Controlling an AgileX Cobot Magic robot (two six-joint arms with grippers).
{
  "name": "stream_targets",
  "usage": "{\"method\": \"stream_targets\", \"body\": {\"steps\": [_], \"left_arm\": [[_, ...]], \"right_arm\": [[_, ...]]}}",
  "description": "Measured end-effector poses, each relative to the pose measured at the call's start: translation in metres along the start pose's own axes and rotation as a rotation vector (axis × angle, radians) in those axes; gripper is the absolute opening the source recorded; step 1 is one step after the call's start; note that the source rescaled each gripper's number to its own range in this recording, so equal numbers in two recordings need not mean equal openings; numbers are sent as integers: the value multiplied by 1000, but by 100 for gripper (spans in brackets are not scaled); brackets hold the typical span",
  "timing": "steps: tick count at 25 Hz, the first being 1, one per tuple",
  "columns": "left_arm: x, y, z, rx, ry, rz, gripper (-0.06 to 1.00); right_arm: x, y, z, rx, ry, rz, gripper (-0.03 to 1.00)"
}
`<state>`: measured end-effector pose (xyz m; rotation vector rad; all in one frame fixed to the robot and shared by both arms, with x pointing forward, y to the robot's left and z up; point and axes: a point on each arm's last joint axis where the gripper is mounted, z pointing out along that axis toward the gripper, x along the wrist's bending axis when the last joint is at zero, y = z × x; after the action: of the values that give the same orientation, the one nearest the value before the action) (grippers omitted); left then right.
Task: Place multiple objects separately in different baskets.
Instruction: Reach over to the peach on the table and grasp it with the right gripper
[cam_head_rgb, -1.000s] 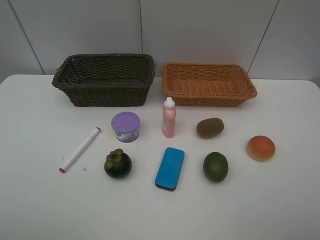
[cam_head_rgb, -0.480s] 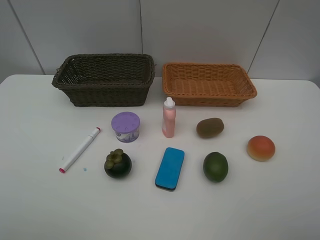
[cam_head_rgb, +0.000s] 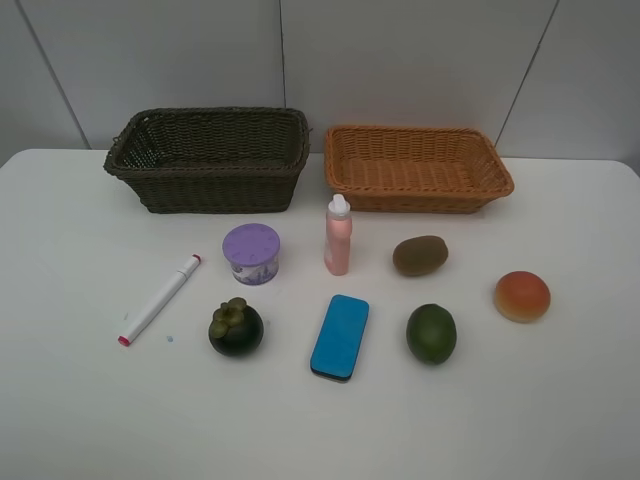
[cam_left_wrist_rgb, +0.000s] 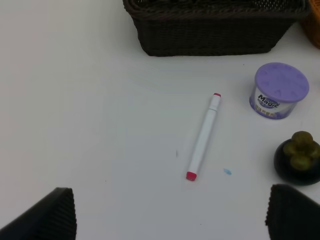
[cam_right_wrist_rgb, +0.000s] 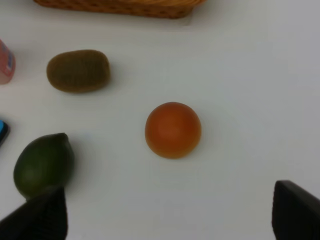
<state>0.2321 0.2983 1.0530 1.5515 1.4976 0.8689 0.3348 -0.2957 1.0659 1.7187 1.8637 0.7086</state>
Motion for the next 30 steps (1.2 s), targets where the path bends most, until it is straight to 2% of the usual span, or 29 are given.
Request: {"method": "stream_targets", "body": {"steps": [7,15,24,30], "left_arm": [[0,0,0,0,0,0,100],[0,0,0,0,0,0,100],[0,0,0,0,0,0,100],[0,0,0,0,0,0,100]], "right_arm": [[-4,18,46,129,4,10,98],[-8,29,96,209,4,27,98],[-11,24,147,322,5,48,98],[-12,19,175,360,2,52,98]]}}
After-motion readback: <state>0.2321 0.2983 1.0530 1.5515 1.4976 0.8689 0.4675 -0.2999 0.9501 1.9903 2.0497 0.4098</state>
